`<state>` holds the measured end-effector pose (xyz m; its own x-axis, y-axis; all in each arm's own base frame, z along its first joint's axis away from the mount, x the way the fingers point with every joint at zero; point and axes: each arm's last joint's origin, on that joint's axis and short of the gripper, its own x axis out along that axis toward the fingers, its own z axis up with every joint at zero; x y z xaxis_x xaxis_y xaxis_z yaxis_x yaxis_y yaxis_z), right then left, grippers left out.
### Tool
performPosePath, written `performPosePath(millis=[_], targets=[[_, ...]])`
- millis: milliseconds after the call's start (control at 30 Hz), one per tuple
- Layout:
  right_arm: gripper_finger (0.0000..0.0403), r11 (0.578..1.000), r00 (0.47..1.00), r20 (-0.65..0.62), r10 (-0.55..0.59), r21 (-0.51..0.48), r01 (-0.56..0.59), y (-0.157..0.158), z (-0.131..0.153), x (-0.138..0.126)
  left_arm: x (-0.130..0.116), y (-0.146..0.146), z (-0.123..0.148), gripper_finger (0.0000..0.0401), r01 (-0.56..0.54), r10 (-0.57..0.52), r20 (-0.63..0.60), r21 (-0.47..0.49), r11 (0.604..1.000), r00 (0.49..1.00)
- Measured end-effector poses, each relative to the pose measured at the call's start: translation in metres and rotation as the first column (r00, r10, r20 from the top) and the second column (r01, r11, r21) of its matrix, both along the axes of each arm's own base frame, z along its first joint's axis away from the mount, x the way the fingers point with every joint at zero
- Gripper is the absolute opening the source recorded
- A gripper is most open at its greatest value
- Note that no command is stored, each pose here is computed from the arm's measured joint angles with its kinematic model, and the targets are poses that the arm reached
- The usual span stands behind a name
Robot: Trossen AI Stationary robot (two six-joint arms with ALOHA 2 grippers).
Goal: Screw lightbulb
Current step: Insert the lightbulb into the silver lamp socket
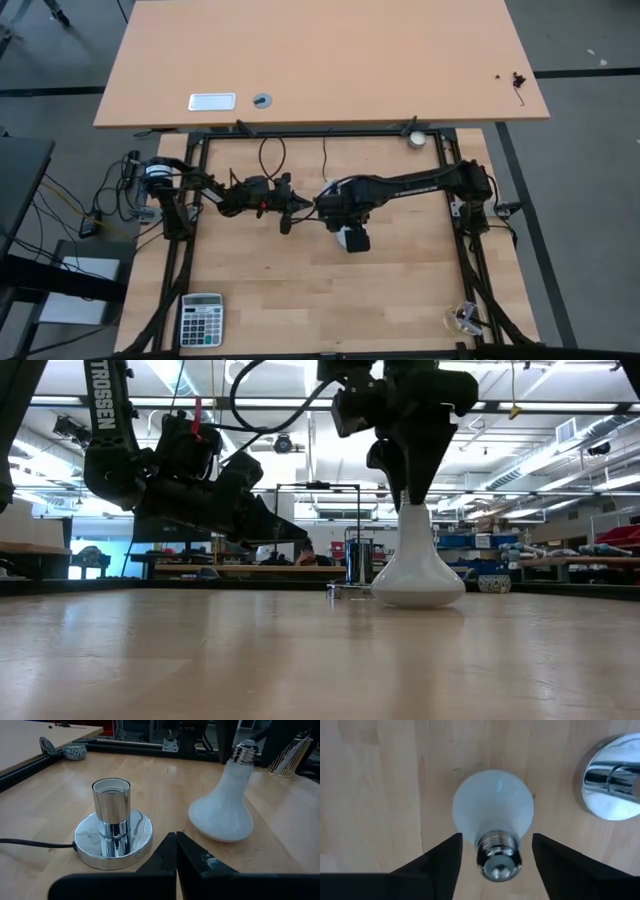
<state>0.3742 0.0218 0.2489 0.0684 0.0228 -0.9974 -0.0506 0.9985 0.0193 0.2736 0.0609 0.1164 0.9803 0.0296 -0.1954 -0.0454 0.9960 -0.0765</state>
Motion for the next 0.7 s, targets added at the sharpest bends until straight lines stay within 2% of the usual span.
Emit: performPosePath(millis=[300, 700], targets=[[0.0179, 0.999, 0.996, 0.076, -0.041, 0.01, 0.04, 0.002, 0.013, -0.001, 0.0, 0.0, 0.0, 0.0004, 0.0, 0.0, -0.004, 0.0, 1.0, 1.0], [0.0014, 0.994, 0.994, -0.04, -0.106, -0.019, 0.105, 0.007, 0.001, -0.012, 0.0, 0.0, -0.002, 0.0004, -0.001, 0.001, -0.022, -0.003, 1.0, 1.0]])
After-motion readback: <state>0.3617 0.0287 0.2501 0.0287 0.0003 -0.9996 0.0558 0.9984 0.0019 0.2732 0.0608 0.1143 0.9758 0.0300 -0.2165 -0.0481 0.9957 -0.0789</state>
